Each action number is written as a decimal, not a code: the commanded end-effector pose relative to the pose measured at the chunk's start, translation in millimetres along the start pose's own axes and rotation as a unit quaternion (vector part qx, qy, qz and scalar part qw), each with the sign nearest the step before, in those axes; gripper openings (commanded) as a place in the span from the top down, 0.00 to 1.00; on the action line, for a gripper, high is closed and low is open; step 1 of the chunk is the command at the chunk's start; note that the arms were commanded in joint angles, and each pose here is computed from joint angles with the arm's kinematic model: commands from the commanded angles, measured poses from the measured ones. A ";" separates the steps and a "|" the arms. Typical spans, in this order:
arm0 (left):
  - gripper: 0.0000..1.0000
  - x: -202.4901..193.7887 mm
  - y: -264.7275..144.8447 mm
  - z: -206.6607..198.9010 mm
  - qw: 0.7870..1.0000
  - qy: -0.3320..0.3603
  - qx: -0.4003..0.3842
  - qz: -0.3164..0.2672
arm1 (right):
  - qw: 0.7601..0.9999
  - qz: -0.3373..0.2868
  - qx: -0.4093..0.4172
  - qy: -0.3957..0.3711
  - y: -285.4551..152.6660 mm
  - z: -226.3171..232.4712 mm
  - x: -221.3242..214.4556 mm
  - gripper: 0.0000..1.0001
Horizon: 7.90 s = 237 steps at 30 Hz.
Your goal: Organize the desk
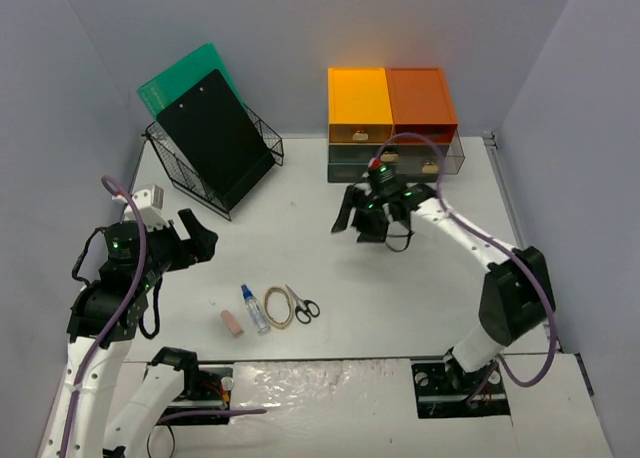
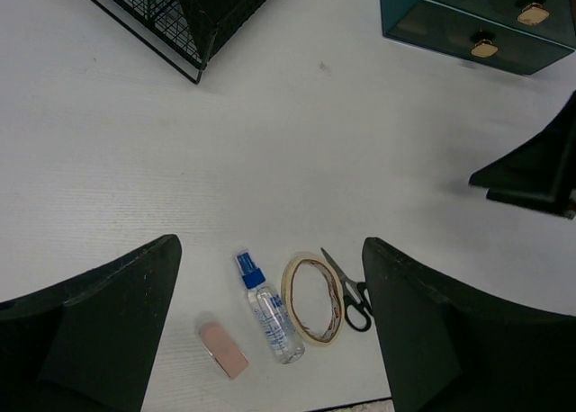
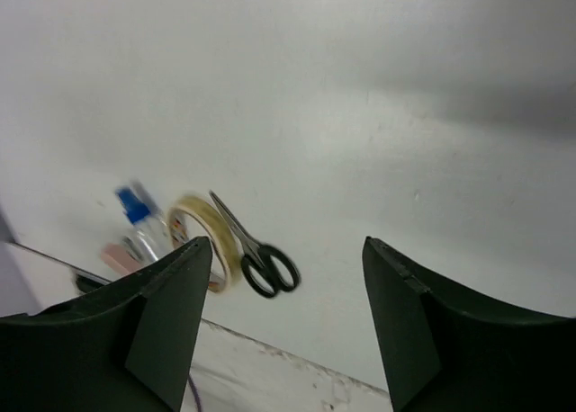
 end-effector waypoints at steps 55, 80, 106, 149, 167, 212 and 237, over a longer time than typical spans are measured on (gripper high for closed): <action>0.20 40.5 -49.5 31.1 0.983 -0.003 0.144 -0.116 | 0.882 0.083 -0.106 -0.452 125.1 107.3 -243.9 0.54; 0.20 42.8 -42.5 27.8 0.985 -0.001 0.133 -0.112 | 0.880 0.041 -0.116 -0.459 100.3 118.1 -234.7 0.54; 0.20 40.9 -42.8 26.7 0.986 0.000 0.127 -0.110 | 0.853 0.023 -0.121 -0.507 90.0 127.0 -254.2 0.53; 0.20 45.9 -38.6 26.1 0.984 -0.009 0.126 -0.127 | 0.962 -0.215 -0.018 -0.169 -60.7 180.0 -11.1 1.00; 0.20 41.2 -36.6 20.3 0.987 -0.018 0.102 -0.121 | 0.838 -0.442 0.118 0.298 -194.2 82.1 184.0 1.00; 0.21 142.4 23.9 -41.2 0.987 -0.027 -0.011 -0.158 | 0.797 -0.385 0.095 0.457 -96.9 -5.1 281.8 0.76; 0.21 226.0 190.6 -146.1 0.975 0.002 -0.166 -0.144 | 0.810 -0.433 0.094 0.384 -169.4 12.8 244.8 0.43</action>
Point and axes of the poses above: each gripper's point midway between its finger pads, its own y axis out along the fingers, its own z axis along the line the jaws close on, x = y × z, the point moved 5 cm from there along -y, back along the fingers, and after that the axes turned 8 degrees about y, right-handed, at the moved point
